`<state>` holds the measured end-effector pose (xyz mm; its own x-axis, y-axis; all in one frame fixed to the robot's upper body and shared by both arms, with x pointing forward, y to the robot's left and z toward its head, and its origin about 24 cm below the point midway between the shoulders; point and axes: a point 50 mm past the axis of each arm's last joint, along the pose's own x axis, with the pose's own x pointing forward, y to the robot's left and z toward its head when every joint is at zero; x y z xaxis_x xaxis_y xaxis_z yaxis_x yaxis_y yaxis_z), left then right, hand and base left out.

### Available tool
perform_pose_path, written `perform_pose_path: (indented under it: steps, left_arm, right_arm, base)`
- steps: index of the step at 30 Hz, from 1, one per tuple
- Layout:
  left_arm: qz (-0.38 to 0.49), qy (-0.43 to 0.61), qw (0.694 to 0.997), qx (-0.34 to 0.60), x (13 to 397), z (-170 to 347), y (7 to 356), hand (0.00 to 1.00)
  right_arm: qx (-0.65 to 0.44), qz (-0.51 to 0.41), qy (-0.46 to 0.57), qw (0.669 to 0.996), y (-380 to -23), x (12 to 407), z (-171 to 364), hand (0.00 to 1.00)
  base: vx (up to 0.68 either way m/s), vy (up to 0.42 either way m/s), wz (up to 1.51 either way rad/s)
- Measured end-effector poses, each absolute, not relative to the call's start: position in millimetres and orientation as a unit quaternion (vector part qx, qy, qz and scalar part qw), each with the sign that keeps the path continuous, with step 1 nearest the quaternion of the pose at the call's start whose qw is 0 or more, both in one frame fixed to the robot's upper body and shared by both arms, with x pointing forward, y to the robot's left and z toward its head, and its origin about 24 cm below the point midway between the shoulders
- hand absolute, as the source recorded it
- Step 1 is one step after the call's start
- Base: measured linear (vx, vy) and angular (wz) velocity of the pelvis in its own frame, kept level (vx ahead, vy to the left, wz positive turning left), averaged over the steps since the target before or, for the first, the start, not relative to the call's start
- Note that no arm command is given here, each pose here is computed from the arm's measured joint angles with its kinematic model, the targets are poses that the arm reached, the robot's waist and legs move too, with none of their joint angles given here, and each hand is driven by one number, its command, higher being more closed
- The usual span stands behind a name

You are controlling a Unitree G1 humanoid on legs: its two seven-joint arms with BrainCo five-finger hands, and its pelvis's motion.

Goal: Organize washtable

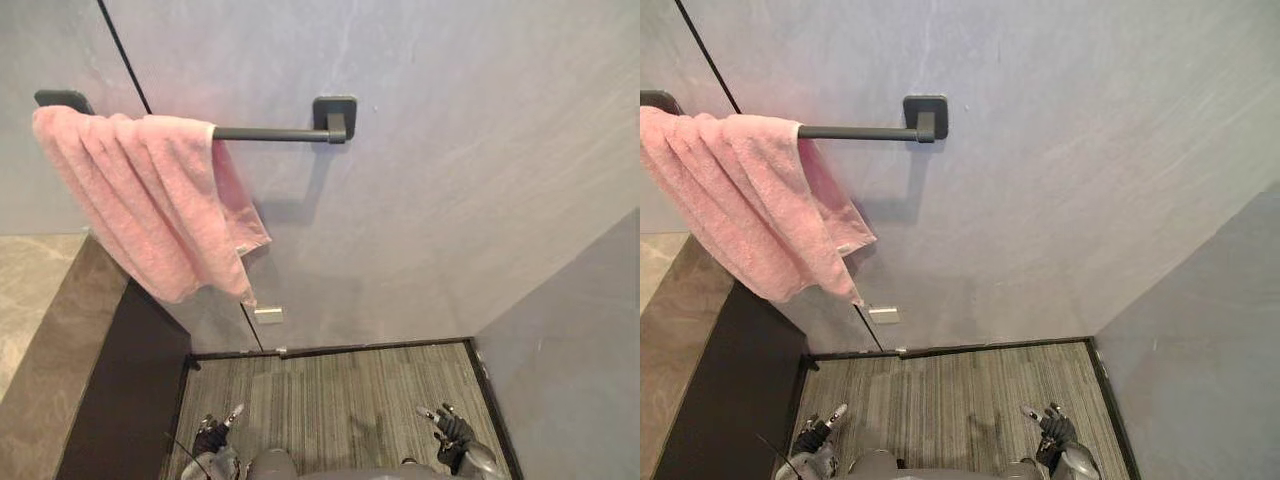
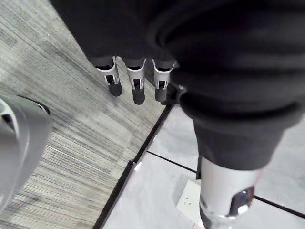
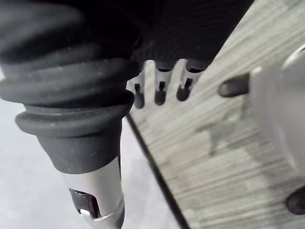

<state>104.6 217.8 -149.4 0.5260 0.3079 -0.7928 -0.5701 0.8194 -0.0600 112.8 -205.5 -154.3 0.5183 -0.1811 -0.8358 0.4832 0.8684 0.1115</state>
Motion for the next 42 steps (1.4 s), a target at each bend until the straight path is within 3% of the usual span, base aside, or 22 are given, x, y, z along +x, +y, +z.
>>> perform_pose_path:
  steps: [3, 9, 13, 28, 36, 42]
  left_arm:
    - [0.215, 0.426, 0.869, -0.132, 103.0, -150.2, 213.2, 0.00]
    - [0.200, 0.433, 0.868, -0.141, 102.5, -152.2, 206.2, 0.00]
    - [0.187, 0.441, 0.860, -0.175, 98.6, -156.6, 182.7, 0.00]
    - [0.219, 0.426, 0.857, -0.191, 100.9, -154.9, 190.7, 0.00]
    - [0.198, 0.428, 0.866, -0.169, 103.5, -153.4, 192.3, 0.00]
    - [0.173, 0.347, 0.911, -0.142, 135.5, -127.6, 199.3, 0.00]
  right_arm:
    - [0.198, -0.218, 0.461, 0.837, -200.8, 95.2, -159.4, 0.00]
    - [0.211, -0.231, 0.456, 0.833, -200.5, 93.2, -159.7, 0.00]
    - [0.209, -0.237, 0.444, 0.839, -205.7, 99.7, -157.4, 0.00]
    - [0.211, -0.267, 0.438, 0.832, -220.4, 94.8, -156.3, 0.00]
    - [0.229, -0.261, 0.439, 0.829, -206.9, 96.5, -158.2, 0.00]
    - [0.205, -0.207, 0.407, 0.866, -200.2, 124.6, -147.0, 0.00]
  base:
    - [0.02, 0.177, -0.01]
    - [0.13, -0.018, 0.01]
    - [0.12, -0.038, -0.20]
    - [-0.01, 0.081, 0.22]
    - [0.05, 0.123, 0.08]
    - [0.00, 0.005, 0.01]
